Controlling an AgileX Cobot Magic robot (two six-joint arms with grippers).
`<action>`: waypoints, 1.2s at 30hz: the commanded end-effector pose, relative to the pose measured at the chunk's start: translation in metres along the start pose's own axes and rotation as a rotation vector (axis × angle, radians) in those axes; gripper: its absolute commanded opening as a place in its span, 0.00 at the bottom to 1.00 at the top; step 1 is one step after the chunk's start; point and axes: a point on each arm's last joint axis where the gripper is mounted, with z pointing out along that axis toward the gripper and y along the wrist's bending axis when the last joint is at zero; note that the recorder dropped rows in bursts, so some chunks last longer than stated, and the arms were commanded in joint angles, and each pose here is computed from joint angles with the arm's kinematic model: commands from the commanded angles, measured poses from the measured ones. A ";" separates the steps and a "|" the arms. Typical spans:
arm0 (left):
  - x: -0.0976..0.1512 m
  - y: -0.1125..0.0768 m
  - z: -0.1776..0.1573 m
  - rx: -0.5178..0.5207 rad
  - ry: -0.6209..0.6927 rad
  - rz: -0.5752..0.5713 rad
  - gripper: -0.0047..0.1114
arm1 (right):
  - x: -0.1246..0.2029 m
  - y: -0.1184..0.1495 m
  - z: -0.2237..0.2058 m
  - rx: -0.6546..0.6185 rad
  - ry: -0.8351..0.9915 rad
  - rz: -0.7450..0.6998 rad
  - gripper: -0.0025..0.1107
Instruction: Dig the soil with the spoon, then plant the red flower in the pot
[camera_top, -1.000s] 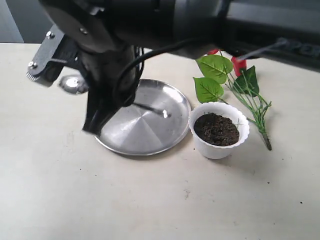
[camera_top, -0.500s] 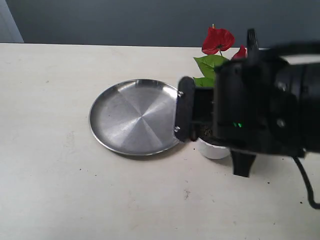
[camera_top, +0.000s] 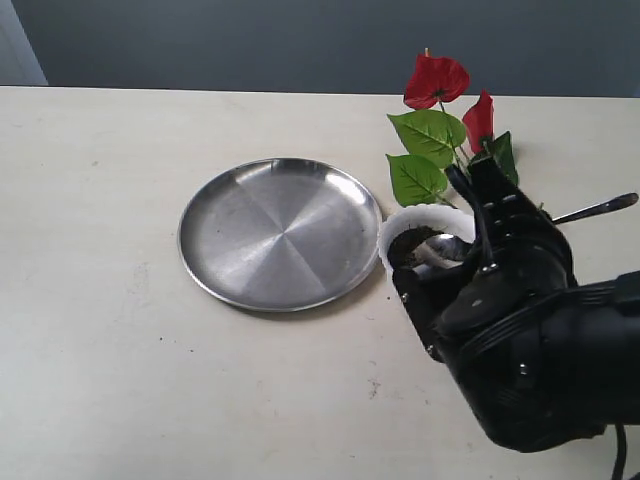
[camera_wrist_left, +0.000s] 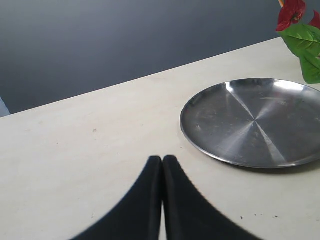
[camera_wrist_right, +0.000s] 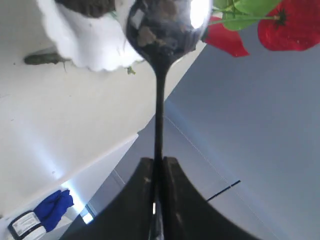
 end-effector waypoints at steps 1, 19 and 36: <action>-0.003 0.000 0.000 0.002 -0.018 -0.002 0.04 | -0.011 0.004 0.008 0.011 0.007 -0.077 0.02; -0.003 0.000 0.000 0.002 -0.018 -0.002 0.04 | -0.017 -0.004 0.011 -0.113 0.074 0.059 0.02; -0.003 0.000 0.000 0.002 -0.018 -0.002 0.04 | 0.016 -0.011 0.011 -0.192 0.086 0.274 0.02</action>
